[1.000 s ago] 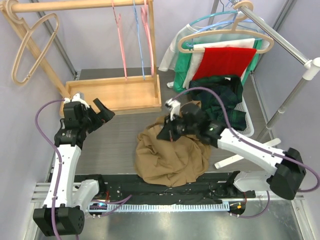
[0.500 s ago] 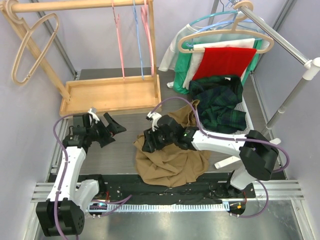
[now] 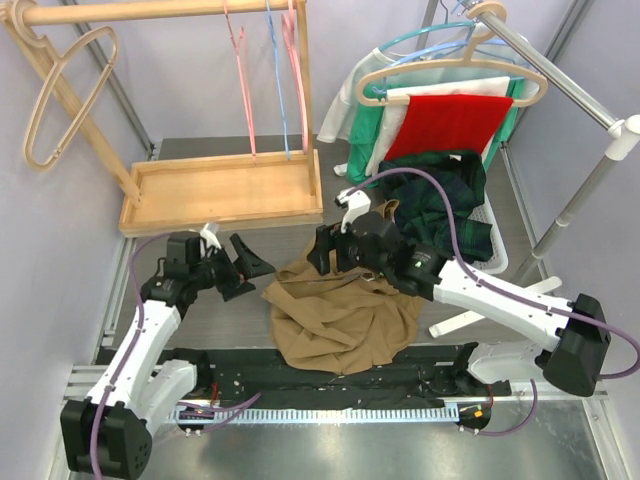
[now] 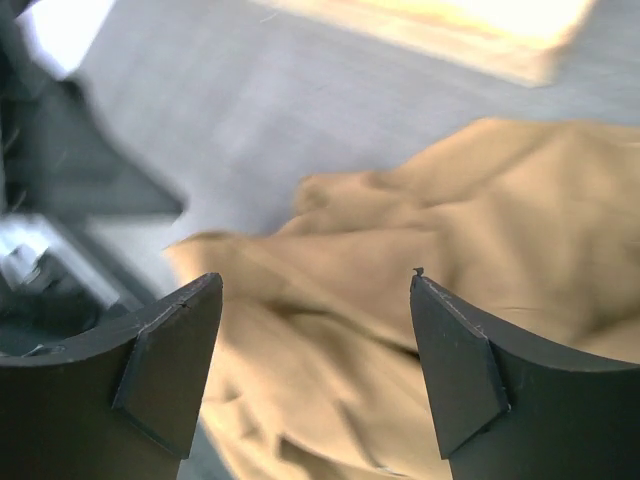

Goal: Place the skirt on the hanger

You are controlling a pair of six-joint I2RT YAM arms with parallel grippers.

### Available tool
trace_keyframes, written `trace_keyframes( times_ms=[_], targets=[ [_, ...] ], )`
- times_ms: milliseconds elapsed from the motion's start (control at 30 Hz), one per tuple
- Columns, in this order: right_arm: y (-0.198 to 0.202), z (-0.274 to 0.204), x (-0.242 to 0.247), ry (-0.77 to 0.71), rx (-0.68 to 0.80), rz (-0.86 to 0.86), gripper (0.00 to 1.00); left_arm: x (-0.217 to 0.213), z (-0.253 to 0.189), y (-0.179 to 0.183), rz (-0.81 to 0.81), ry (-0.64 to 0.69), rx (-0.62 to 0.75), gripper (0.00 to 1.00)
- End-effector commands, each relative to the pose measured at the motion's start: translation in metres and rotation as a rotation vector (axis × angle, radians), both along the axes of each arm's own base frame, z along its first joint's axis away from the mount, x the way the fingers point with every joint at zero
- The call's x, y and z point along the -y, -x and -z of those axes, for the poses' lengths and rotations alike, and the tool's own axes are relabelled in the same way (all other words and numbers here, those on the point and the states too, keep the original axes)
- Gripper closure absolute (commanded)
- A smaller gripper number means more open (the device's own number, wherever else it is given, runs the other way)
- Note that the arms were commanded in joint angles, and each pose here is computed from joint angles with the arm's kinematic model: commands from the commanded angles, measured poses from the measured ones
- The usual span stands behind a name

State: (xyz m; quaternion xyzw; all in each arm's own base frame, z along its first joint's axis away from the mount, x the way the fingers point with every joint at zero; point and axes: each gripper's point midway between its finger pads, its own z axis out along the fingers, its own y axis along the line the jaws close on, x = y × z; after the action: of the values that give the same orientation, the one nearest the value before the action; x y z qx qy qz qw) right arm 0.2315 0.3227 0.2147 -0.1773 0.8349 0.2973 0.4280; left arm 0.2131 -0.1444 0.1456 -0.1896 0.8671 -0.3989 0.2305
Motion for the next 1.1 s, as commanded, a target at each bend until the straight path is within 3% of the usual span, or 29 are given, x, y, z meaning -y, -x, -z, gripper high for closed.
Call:
trace_keyframes(
  times_ms=[0,167,333,533,833,867,933,1067],
  targets=[
    [-0.022,0.021,0.045,0.208,-0.002,0.131,0.19,0.019,-0.003,0.002,0.070,0.015,0.021,0.07],
    [-0.022,0.044,0.062,0.351,-0.028,0.123,0.13,0.023,0.019,0.023,0.116,-0.025,-0.065,0.09],
    [-0.023,0.064,0.066,0.440,-0.041,0.069,0.12,0.029,0.023,0.034,0.155,-0.012,-0.080,0.20],
    [-0.027,0.082,0.073,0.548,-0.052,0.015,0.19,0.035,0.031,0.042,0.199,-0.014,-0.102,0.42],
    [-0.027,0.109,0.066,0.607,-0.111,-0.070,0.21,0.043,0.049,0.046,0.264,-0.048,-0.142,0.78],
    [-0.029,0.111,0.067,0.611,-0.114,-0.067,0.21,0.043,0.050,0.045,0.265,-0.055,-0.144,0.90],
    [-0.033,0.119,0.068,0.623,-0.126,-0.053,0.21,0.043,0.047,0.041,0.265,-0.065,-0.129,1.00],
    [-0.043,0.127,0.070,0.604,-0.160,-0.012,0.29,0.033,0.034,0.029,0.236,-0.146,-0.060,1.00]
  ],
)
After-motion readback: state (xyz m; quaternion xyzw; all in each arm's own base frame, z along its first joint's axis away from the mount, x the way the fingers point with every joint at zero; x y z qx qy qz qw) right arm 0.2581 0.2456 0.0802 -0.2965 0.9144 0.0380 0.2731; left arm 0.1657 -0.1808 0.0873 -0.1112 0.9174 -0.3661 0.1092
